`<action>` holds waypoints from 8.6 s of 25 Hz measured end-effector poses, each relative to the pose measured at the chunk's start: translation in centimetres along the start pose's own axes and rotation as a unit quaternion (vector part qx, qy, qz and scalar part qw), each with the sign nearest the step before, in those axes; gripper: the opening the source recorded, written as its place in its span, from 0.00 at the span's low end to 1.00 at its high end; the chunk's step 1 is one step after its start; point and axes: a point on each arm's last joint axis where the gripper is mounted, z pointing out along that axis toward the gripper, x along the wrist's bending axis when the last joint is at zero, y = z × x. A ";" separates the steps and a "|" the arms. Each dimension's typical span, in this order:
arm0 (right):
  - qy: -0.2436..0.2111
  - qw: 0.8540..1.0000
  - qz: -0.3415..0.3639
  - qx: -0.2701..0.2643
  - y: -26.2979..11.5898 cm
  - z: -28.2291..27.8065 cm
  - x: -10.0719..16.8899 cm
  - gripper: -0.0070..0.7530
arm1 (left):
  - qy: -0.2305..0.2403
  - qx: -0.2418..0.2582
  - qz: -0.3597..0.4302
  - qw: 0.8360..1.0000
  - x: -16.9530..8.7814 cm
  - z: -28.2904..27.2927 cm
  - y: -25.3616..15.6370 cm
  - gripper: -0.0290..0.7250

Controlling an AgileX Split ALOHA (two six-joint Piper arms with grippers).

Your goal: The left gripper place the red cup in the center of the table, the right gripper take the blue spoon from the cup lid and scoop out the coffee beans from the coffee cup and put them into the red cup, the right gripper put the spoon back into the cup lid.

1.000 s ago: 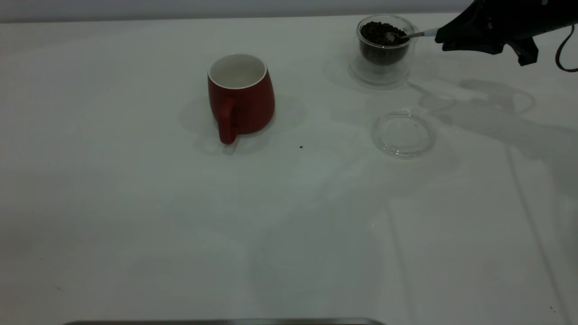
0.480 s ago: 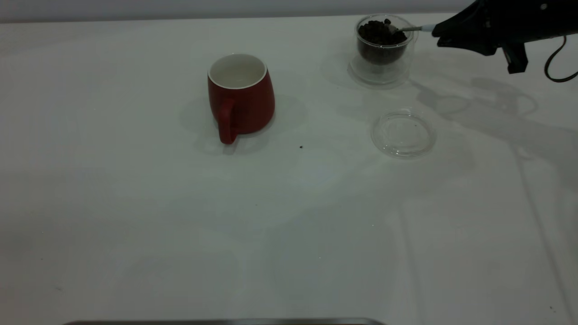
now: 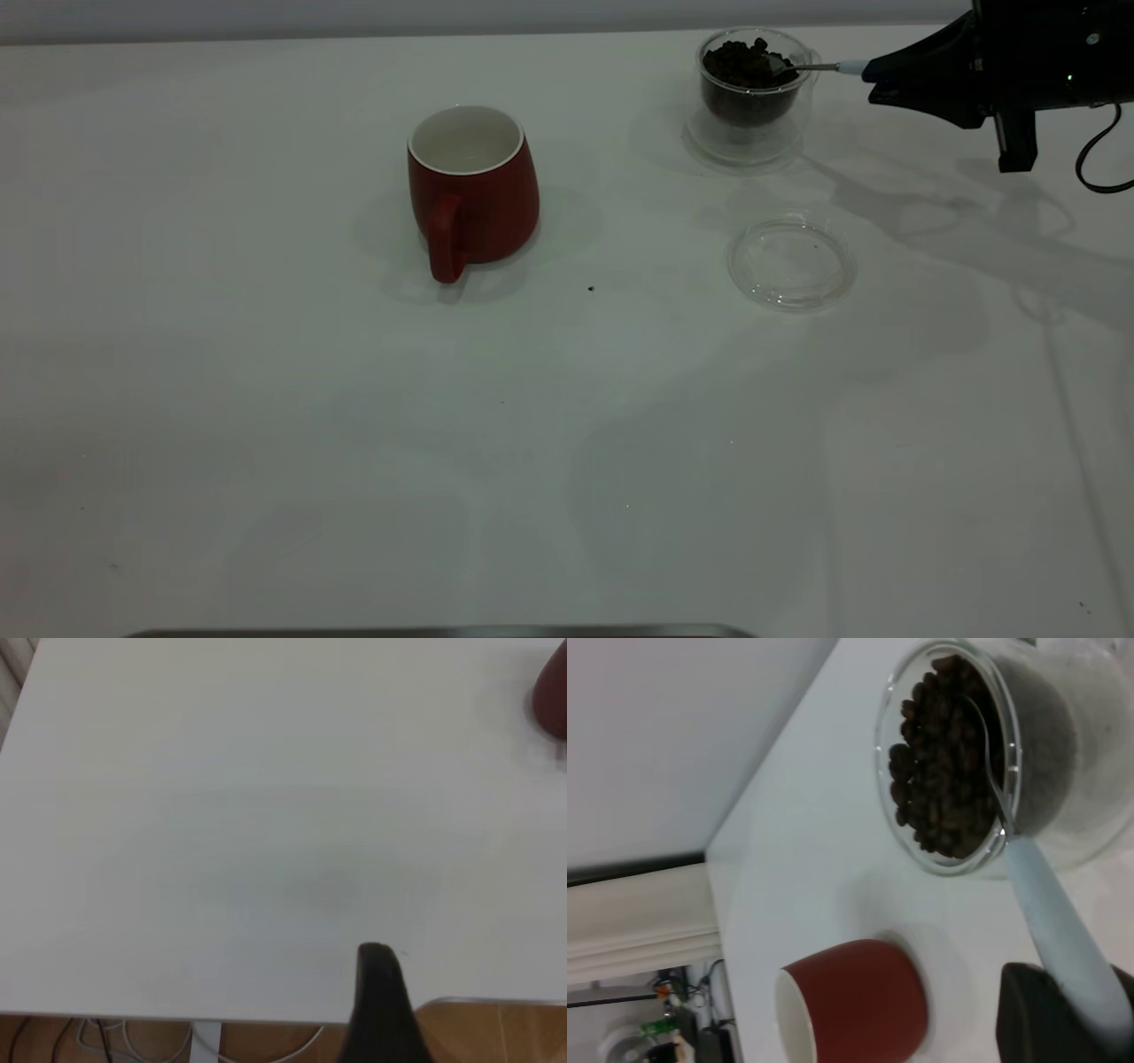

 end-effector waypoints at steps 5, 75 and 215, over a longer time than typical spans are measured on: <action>0.030 1.000 0.005 0.006 0.2 -0.6 0.2 0.14 | 0.000 0.000 0.000 1.000 0.0 0.0 0.0 0.82; 0.086 0.893 -0.419 0.141 -10.5 9.4 6.8 0.14 | 0.000 0.000 0.000 1.000 0.0 0.0 0.0 0.82; -0.308 0.839 -0.422 -0.149 -31.0 -33.7 17.7 0.60 | 0.000 0.000 0.003 1.000 0.0 0.0 0.0 0.82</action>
